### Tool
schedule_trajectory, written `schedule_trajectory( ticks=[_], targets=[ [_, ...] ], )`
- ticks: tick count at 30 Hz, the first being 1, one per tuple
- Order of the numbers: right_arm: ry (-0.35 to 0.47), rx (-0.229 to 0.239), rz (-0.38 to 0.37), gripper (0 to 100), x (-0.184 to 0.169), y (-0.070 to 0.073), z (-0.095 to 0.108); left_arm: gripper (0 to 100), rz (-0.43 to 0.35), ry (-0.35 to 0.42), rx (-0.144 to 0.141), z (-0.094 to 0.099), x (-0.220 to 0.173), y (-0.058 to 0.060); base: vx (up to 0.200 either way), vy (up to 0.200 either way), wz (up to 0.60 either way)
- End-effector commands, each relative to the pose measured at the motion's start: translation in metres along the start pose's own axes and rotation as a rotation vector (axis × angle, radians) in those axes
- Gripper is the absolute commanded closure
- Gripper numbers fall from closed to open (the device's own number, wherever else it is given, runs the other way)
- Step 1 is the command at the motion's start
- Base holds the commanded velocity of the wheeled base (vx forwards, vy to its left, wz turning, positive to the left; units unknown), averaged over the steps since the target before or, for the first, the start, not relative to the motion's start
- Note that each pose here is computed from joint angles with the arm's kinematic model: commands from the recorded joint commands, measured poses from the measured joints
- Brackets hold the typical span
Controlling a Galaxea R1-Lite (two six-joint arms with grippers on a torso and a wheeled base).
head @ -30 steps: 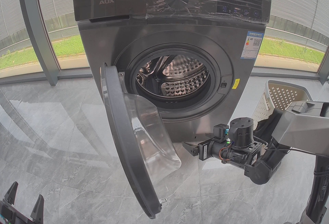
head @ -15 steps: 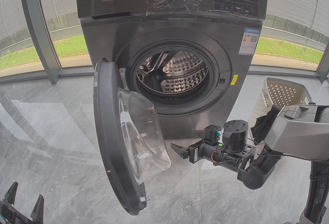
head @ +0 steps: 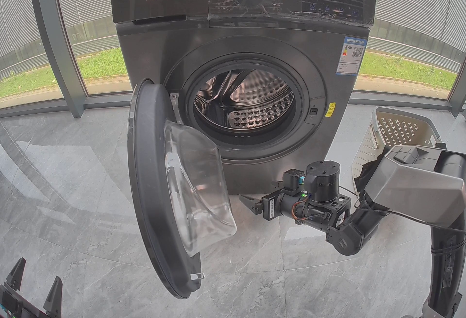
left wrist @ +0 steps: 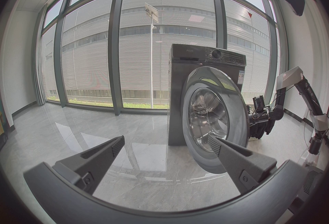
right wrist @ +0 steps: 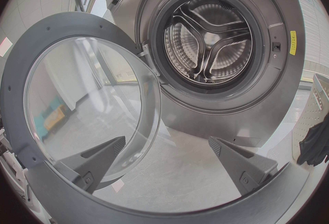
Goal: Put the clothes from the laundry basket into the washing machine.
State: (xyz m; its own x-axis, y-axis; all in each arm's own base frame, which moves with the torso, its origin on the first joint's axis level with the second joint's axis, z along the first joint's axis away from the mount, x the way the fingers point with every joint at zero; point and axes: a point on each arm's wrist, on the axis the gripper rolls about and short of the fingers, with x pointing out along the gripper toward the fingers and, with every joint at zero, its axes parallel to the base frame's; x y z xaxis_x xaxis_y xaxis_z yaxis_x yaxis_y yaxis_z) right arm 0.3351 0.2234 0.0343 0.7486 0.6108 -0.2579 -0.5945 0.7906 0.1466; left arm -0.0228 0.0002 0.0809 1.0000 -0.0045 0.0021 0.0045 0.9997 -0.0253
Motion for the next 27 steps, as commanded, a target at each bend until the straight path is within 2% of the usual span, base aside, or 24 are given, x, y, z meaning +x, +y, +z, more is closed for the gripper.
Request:
schedule_trajectory(
  ticks=[1,3,7,10,20,22,27],
  targets=[
    [0.012,-0.001,0.005,0,0.007,0.001,-0.005,0,0.000,0.001,-0.001,-0.005,0.000,0.000,0.000,0.000,0.00],
    [0.018,-0.011,0.038,0,0.014,0.016,-0.011,0,0.000,0.001,-0.002,-0.005,0.000,0.000,0.000,0.000,0.00],
    [0.019,-0.020,0.065,0,0.018,0.027,-0.014,0,0.000,0.001,-0.002,-0.005,0.000,0.000,0.000,0.000,0.00],
    [0.005,-0.021,0.074,0,0.018,0.028,-0.012,0,0.001,0.001,-0.001,-0.005,0.000,0.000,0.000,0.000,0.00],
    [-0.038,-0.019,0.056,0,0.029,0.016,0.006,0,0.001,0.001,0.001,-0.005,0.000,0.000,0.000,0.000,0.00],
    [-0.015,-0.018,0.069,0,0.031,0.017,0.007,0,0.001,0.001,-0.001,-0.005,0.000,0.000,0.000,0.000,0.00],
    [-0.004,-0.026,0.122,0,0.047,0.035,0.016,0,0.000,0.001,-0.001,-0.005,0.000,0.000,0.000,0.000,0.00]
  ],
)
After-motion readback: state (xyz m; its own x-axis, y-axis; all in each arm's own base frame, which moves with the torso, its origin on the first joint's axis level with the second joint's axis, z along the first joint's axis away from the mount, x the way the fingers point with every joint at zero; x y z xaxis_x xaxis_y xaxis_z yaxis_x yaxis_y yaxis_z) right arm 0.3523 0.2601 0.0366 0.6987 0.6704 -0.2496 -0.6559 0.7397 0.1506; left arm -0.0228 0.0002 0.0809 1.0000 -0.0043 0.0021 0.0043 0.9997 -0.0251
